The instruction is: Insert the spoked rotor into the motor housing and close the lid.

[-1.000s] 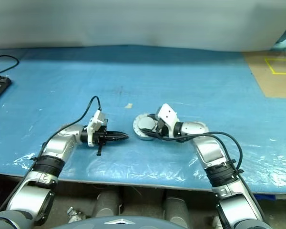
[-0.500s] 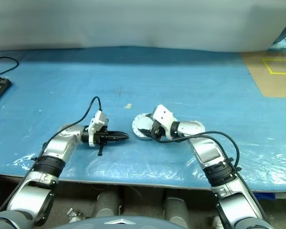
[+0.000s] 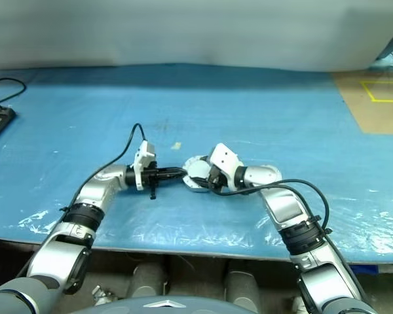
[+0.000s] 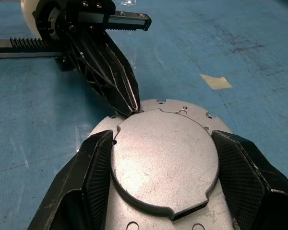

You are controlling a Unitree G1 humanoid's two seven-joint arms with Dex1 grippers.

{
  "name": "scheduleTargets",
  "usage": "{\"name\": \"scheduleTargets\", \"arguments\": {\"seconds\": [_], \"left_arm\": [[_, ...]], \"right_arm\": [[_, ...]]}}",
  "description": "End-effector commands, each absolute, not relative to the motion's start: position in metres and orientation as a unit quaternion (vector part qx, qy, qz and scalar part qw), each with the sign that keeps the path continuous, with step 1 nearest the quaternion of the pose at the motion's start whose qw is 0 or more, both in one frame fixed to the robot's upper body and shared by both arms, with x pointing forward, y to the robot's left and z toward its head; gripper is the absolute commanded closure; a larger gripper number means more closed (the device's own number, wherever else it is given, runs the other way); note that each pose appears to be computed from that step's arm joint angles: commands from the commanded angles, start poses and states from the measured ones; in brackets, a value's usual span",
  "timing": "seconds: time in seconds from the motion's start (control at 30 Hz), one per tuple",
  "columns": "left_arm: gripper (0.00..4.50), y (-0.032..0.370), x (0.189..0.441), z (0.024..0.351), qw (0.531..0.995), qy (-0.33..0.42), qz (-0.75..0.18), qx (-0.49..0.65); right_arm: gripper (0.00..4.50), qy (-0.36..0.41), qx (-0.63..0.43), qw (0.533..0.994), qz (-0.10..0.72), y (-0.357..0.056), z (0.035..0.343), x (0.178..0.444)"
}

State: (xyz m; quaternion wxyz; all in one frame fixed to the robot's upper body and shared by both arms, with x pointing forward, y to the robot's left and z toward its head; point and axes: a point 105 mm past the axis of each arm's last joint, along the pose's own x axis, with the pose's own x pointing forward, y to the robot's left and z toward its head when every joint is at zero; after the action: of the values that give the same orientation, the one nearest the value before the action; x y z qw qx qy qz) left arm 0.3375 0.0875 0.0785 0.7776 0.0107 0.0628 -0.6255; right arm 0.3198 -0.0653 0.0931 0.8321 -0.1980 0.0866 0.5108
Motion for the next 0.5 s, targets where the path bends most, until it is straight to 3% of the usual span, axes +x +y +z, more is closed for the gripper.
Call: {"name": "scheduleTargets", "arguments": {"seconds": [0.03,0.3,0.43,0.5], "left_arm": [[4.5,0.087,0.339,0.062,0.785,0.085,-0.613,0.041],[4.5,0.079,0.335,0.062,0.775,0.077,-0.626,0.029],[4.5,0.078,0.332,0.064,0.769,0.073,-0.634,0.018],[4.5,0.079,0.332,0.064,0.771,0.075,-0.633,0.016]], "right_arm": [[1.57,0.133,-0.208,0.832,0.496,-0.075,0.07,0.319],[1.57,0.128,-0.195,0.836,0.497,-0.076,0.077,0.32],[0.24,0.115,-0.179,0.832,0.512,-0.074,0.087,0.316],[0.02,0.097,-0.156,0.839,0.513,-0.073,0.098,0.316]]}}
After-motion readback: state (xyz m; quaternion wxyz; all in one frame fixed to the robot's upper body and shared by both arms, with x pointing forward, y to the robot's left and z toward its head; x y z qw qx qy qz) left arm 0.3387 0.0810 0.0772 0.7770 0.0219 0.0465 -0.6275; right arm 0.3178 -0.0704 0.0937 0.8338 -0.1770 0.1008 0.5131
